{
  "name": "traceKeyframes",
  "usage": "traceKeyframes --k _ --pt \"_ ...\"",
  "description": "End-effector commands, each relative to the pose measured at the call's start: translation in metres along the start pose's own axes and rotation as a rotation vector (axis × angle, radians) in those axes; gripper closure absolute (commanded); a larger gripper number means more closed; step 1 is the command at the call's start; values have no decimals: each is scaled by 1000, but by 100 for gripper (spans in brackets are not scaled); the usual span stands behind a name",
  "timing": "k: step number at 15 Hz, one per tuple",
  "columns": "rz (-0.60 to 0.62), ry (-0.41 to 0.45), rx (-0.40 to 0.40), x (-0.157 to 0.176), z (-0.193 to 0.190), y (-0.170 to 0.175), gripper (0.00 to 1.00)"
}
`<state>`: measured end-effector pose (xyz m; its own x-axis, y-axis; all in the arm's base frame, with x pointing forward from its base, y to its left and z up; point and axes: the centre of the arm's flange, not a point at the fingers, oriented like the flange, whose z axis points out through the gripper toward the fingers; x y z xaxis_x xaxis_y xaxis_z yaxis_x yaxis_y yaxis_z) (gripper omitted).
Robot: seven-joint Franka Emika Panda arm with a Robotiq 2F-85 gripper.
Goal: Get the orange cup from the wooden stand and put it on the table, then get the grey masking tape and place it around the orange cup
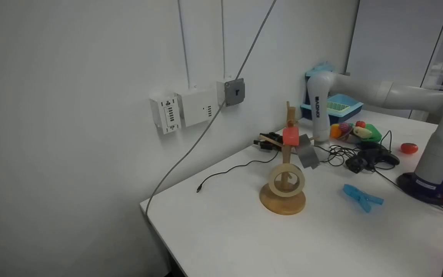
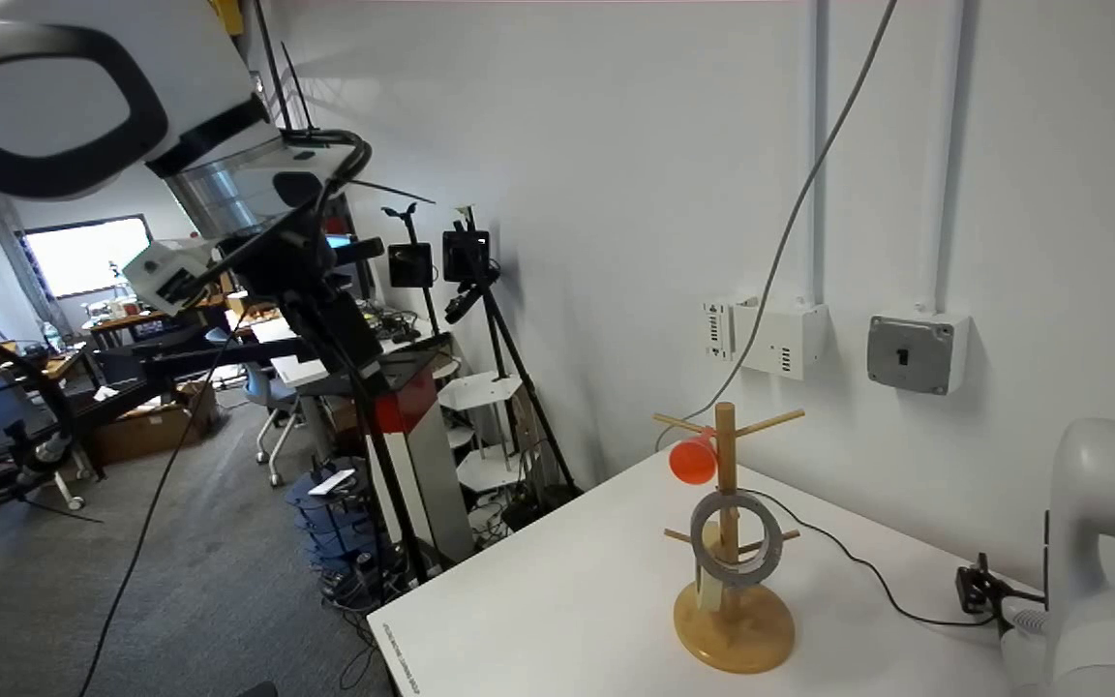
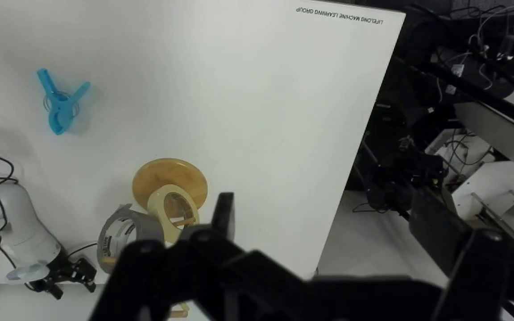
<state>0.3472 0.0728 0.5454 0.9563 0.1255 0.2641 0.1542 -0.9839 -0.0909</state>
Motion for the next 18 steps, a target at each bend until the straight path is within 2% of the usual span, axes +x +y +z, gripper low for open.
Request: traceKeyframes --k 1,8,12,15,18 --pt "0 0 0 0 0 0 0" --pt "62 -52 -92 18 26 43 0" --pt "94 -64 -151 43 49 80 0" --pt "100 -49 -187 67 68 96 0" --pt "98 -33 -192 90 83 104 0"
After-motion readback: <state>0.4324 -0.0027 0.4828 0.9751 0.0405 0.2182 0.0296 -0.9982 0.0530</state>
